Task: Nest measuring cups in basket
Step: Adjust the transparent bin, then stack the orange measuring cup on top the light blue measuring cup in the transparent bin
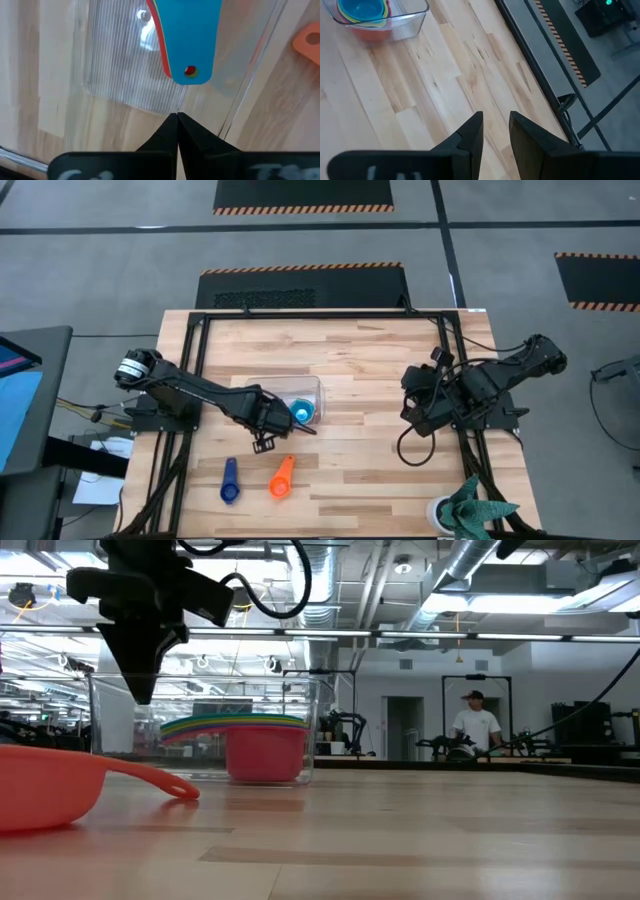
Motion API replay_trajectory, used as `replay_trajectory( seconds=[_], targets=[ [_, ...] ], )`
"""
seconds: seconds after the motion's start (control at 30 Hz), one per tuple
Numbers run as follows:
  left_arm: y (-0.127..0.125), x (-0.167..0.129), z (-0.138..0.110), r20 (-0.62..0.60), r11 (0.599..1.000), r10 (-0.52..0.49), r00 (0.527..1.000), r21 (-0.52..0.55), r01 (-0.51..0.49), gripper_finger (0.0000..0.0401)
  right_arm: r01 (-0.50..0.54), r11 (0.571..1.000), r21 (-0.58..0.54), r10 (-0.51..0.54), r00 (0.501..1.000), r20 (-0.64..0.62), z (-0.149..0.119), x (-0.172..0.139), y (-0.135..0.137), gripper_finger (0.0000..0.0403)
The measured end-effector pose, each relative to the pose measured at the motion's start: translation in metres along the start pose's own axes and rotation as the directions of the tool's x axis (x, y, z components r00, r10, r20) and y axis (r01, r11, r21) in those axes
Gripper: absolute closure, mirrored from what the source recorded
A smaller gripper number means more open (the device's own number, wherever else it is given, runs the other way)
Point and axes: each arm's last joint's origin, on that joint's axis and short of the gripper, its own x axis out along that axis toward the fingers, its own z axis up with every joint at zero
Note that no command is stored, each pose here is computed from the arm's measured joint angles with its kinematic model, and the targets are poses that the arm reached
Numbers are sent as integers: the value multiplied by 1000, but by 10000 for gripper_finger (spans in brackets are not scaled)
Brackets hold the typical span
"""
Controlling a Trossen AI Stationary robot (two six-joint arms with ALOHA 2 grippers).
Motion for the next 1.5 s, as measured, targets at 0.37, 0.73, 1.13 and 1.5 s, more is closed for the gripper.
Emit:
replay_trajectory(
  seconds=[0.37,0.73,1.13,1.5],
  targets=[
    [7,-46,10,96,986,159,983,-70,-152,401,15,1000,2,-15,1000,13,1,0,-1,285],
    [-101,-98,-30,377,971,-231,897,26,239,401,16,1000,-17,-16,1000,13,1,0,-1,285],
    [-162,0,-30,51,923,-83,995,380,58,401,16,999,-43,-16,1000,13,1,0,-1,285],
    [-172,-13,-21,63,852,-139,988,516,87,401,14,999,-43,-13,1000,10,1,0,-1,285]
  ],
)
